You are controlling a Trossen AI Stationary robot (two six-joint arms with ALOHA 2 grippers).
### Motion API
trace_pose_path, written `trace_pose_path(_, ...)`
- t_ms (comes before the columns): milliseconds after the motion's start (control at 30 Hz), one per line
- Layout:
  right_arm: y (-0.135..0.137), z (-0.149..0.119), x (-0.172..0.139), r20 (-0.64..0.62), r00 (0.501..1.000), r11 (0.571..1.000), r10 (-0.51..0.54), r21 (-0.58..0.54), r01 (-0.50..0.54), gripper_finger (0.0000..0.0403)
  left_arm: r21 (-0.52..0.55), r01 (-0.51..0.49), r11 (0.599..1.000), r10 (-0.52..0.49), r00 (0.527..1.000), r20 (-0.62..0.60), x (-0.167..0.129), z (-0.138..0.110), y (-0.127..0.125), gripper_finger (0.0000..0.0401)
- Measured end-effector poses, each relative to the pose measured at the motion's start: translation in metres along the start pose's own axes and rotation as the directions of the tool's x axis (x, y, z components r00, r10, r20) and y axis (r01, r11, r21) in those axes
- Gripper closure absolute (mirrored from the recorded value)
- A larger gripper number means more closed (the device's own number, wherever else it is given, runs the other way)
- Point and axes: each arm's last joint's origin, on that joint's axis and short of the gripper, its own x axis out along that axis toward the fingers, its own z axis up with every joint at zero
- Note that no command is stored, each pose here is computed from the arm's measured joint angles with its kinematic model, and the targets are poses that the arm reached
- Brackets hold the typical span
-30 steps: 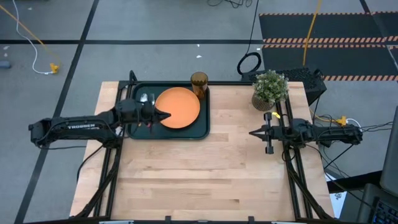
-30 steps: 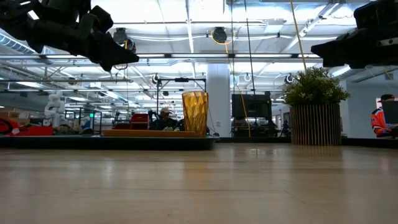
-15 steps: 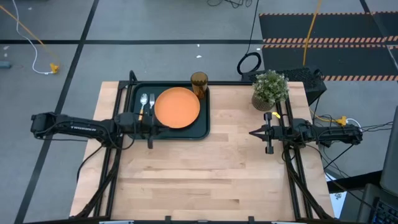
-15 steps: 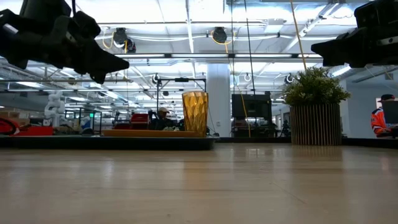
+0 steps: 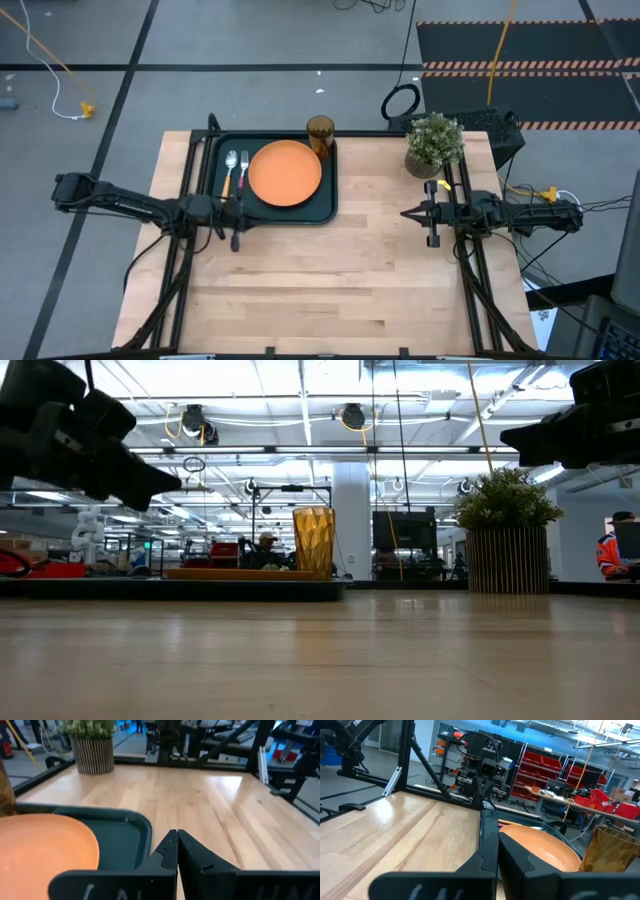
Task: Pick and place plate/cup/fork/spoon on tray
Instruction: Return to Home Position
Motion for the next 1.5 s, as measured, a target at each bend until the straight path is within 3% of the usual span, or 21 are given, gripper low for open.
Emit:
trace_pose_path(267, 0.000, 0.000, 0.000, 0.000, 1.000, 1.000, 0.000, 0.000, 0.000, 0.0403, 0.014, 0.029, 0.999, -0.030, 0.997, 0.074, -0.009, 0.009, -0.003, 0.0401)
trace_pose_path(433, 0.000, 0.000, 0.000, 0.000, 1.000, 1.000, 0.000, 0.000, 0.000, 0.0403, 0.002, -0.011, 1.000, 0.011, 0.989, 0.147, -0.016, 0.017, -0.003, 0.0401)
trace_pose_path(800, 0.000, 0.000, 0.000, 0.000, 1.000, 1.000, 0.000, 0.000, 0.000, 0.0403, 0.008, -0.035, 0.999, 0.033, 0.984, 0.174, -0.033, 0.019, -0.002, 0.0401)
trace_pose_path(1167, 0.000, 0.000, 0.000, 0.000, 1.000, 1.000, 0.000, 0.000, 0.000, 0.0403, 0.019, -0.036, 0.999, 0.033, 0.992, 0.124, -0.044, 0.011, 0.000, 0.0401)
trace_pose_path(1500, 0.000, 0.000, 0.000, 0.000, 1.000, 1.000, 0.001, 0.000, -0.001, 0.0403, 0.068, -0.037, 0.997, 0.023, 0.982, 0.190, -0.050, 0.015, 0.000, 0.0401)
